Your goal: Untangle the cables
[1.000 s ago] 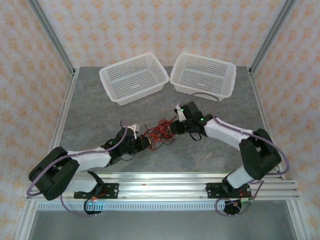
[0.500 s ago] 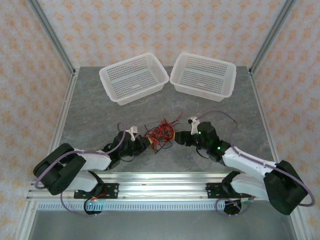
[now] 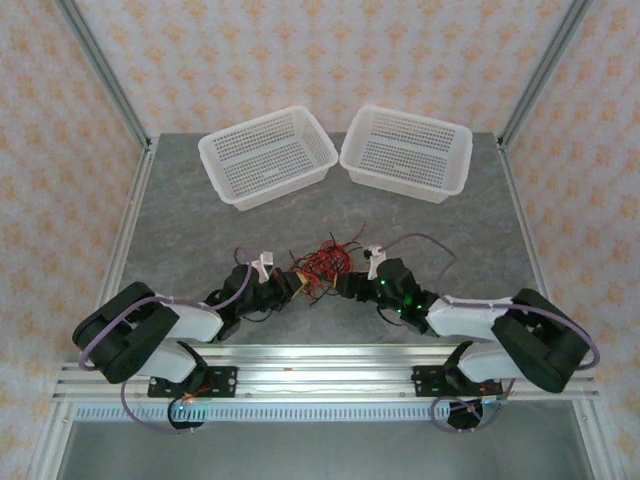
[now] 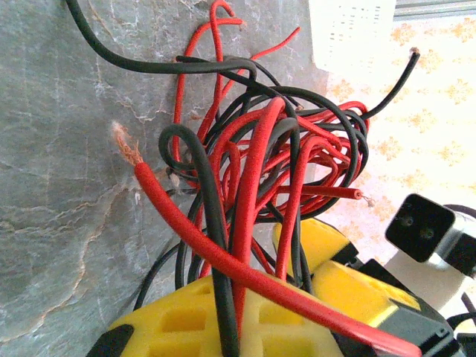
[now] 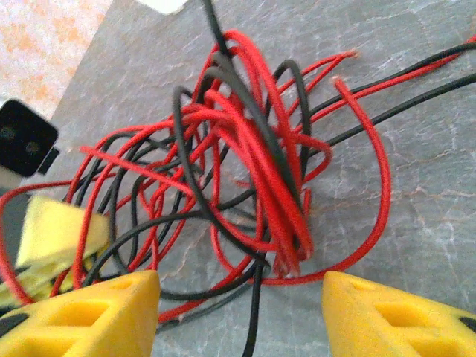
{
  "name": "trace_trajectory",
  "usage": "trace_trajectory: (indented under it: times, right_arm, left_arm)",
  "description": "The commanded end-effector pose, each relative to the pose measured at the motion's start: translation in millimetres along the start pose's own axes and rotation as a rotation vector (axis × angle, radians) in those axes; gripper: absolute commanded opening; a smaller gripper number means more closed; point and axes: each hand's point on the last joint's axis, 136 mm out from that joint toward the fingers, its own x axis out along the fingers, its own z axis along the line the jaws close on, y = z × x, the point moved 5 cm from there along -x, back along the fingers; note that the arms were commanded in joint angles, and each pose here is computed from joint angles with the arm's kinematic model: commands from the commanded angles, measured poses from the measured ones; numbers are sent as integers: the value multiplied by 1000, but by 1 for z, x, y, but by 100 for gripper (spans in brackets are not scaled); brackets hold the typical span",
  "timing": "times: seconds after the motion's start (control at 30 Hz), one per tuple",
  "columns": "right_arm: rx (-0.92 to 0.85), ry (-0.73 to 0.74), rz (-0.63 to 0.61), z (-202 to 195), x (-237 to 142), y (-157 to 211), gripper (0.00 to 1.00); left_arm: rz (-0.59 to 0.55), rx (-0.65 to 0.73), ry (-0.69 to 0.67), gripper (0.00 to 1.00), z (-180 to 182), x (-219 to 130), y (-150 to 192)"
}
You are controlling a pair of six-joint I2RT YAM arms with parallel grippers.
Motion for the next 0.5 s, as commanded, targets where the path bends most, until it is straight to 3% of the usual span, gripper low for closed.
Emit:
trace_trajectory:
  times: [0.0,0.13,0.47]
  right_arm:
    - [61,19,-120,-2,4,-13,59]
    - [125,36,-153,-8,9,-13,58]
    - [169,-8,-99,1,30,0,54]
  left_arm:
    - [-20,3,50,0,-10,-3,-3]
    - [-25,7,43,0,-9,-4,-4]
    - [-24,8,45,0,-11,-2,-5]
